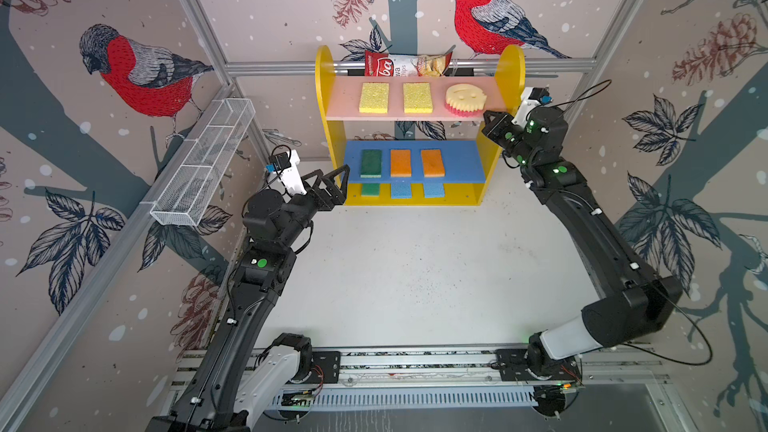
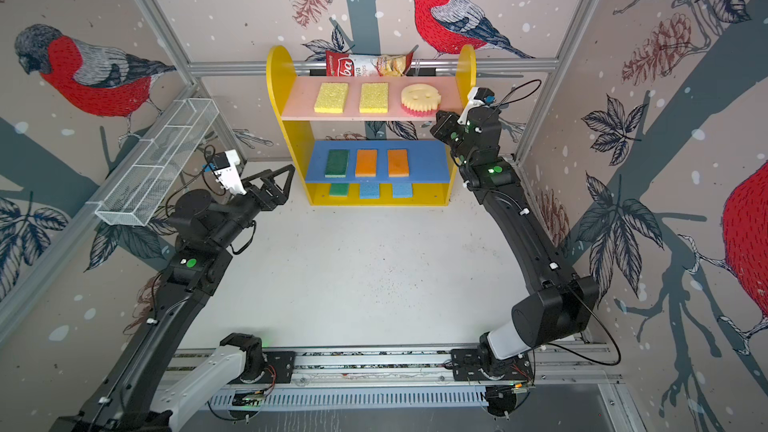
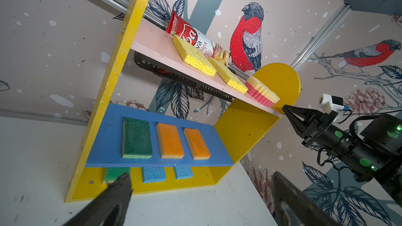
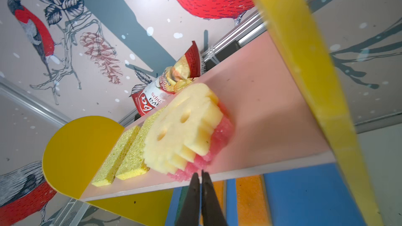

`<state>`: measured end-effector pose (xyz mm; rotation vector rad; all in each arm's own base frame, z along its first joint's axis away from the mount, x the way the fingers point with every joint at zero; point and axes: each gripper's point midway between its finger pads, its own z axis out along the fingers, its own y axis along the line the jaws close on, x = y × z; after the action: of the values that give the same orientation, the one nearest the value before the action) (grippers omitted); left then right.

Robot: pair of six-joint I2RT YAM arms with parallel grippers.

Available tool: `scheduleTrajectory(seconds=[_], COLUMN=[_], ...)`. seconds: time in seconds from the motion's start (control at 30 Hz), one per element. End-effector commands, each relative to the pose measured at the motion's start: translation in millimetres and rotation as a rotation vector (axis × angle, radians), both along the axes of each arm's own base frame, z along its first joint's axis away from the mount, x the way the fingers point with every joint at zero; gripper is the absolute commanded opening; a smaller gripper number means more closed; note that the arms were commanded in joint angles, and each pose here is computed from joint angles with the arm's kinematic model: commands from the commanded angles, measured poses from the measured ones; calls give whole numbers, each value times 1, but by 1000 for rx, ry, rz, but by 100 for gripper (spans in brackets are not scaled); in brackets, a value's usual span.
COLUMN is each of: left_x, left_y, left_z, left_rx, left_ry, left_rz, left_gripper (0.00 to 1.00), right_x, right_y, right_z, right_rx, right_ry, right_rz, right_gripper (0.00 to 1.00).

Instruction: Place and organize the cleaning sponges onto the shelf

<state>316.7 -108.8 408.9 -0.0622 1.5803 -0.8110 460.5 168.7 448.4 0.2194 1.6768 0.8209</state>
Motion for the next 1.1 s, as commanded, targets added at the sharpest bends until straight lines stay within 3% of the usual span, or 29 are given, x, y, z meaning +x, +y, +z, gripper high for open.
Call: scheduleTrajectory(seconds=[0.0,0.3,1.07], left_x=[-2,0,4], left_y=[0,0,-1], left_z=[6,6,5], left_rx=[7,5,13], left_ry=[-34,-30,-28], left_rz=[1,0,1], left_gripper=[98,98,98], right_x=[-3,-1,29], right_y=[13,31,35], right_z=[12,19,15], right_rx=[37,54,62], right_ry=[-35,-39,-19], right_rz=[83,174,167], right_gripper=[0,0,0])
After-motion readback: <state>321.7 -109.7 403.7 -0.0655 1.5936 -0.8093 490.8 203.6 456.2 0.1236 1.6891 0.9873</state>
